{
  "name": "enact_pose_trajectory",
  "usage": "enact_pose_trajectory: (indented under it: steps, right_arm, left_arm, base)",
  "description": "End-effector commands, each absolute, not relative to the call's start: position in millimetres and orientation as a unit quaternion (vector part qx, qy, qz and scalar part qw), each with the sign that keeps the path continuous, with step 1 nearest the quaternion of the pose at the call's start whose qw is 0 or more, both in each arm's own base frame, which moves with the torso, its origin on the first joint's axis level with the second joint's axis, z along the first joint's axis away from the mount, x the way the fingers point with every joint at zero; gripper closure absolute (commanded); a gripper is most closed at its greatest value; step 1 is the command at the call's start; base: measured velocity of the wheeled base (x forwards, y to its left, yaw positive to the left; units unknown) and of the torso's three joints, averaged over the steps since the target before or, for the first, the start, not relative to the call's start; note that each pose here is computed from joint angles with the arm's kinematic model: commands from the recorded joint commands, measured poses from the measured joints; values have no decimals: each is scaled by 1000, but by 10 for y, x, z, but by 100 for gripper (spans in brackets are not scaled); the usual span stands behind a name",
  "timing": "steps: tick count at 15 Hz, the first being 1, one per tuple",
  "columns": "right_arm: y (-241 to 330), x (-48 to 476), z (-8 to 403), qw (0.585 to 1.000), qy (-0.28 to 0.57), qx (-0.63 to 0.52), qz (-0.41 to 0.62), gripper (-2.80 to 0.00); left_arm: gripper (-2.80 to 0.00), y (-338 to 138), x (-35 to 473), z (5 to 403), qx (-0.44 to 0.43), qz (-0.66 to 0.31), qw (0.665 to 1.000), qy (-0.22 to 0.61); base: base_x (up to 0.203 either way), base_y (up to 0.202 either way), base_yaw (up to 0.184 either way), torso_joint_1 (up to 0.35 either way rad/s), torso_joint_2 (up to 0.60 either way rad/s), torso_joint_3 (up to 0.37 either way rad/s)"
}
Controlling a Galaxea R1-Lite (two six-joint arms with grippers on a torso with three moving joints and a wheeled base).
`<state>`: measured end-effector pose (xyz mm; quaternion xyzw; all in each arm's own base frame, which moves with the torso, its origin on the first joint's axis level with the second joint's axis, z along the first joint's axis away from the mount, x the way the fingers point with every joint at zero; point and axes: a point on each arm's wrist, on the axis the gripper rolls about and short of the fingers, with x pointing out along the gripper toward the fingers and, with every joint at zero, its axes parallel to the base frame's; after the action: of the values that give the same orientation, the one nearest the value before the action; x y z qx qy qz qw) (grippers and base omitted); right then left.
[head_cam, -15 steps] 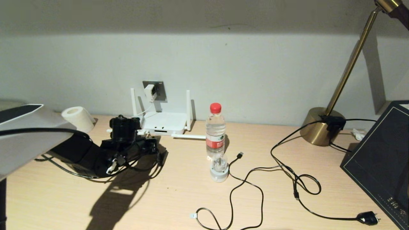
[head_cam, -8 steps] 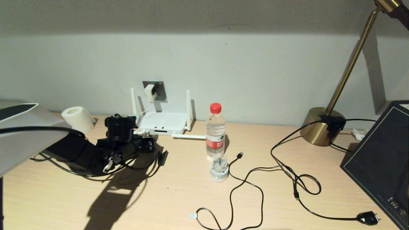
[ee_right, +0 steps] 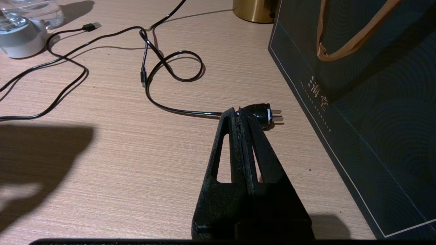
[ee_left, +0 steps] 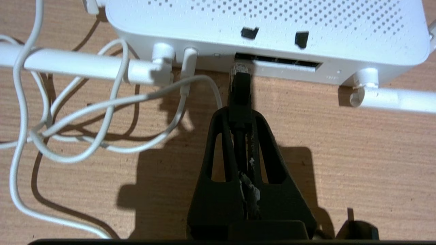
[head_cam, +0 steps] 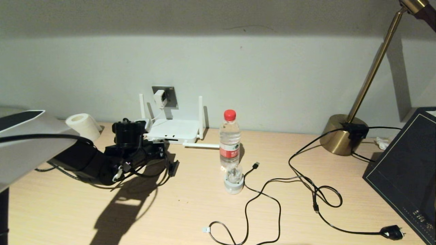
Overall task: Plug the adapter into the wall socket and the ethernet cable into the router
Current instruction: Align cable and router interface
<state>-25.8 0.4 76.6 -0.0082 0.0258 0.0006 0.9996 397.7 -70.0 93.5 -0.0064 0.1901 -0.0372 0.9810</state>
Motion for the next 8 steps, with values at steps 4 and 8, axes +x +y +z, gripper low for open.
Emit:
enact_pose_trajectory:
  steps: [4,8]
  right_arm:
    - [4,-258,765,1000,26,-8,1,0]
    - [4,-258,765,1000,27,-8,1,0]
  left_arm:
    - [0,-712,4028,922,9,-39,982,185]
    - [0,-694,4012,957,8,-38,983,182]
  base:
    - [0,0,0,0,0,0]
    - [0,0,0,0,0,0]
